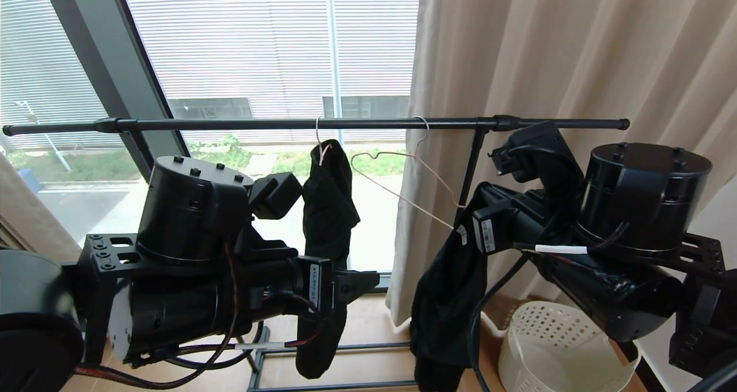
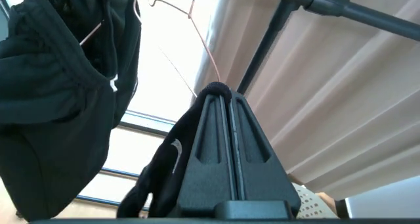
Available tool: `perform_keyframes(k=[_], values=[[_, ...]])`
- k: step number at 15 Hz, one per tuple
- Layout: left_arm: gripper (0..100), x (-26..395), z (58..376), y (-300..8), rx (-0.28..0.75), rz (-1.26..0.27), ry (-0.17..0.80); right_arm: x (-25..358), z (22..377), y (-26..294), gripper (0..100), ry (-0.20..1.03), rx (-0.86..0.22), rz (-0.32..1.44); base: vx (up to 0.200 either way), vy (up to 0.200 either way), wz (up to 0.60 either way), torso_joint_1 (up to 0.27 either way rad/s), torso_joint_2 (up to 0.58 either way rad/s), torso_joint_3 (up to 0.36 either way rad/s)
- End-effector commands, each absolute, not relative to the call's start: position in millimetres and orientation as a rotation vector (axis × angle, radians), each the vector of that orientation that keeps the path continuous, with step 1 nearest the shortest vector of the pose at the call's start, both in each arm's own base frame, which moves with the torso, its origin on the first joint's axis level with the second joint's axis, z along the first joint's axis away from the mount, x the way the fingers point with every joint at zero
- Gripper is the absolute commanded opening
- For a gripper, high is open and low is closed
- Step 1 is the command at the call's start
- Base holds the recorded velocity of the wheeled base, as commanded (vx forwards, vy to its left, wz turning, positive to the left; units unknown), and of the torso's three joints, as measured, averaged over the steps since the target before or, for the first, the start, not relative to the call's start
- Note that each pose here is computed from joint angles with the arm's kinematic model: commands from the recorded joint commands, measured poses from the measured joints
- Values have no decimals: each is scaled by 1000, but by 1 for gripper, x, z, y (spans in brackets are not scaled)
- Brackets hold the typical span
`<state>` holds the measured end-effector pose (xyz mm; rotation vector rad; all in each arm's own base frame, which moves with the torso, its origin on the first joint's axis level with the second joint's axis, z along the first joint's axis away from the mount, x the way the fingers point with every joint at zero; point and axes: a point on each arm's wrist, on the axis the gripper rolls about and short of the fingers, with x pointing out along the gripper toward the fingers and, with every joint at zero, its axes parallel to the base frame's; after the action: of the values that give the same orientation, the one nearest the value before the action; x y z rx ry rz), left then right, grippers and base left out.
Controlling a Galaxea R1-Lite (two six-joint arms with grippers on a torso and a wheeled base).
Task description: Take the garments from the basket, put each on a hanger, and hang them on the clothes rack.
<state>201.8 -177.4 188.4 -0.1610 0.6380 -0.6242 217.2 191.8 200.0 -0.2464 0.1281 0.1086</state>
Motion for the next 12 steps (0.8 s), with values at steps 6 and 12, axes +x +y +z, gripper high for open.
perform_keyframes(k=[6, 12], values=[[100, 240, 163, -206, -121, -518, 655, 177, 183, 142, 0, 163, -595, 168, 0, 0, 0, 0, 0, 0], [100, 239, 164, -209, -110, -499, 639, 183, 173, 99, 0, 213, -765, 104, 0, -33, 0, 0, 0, 2]])
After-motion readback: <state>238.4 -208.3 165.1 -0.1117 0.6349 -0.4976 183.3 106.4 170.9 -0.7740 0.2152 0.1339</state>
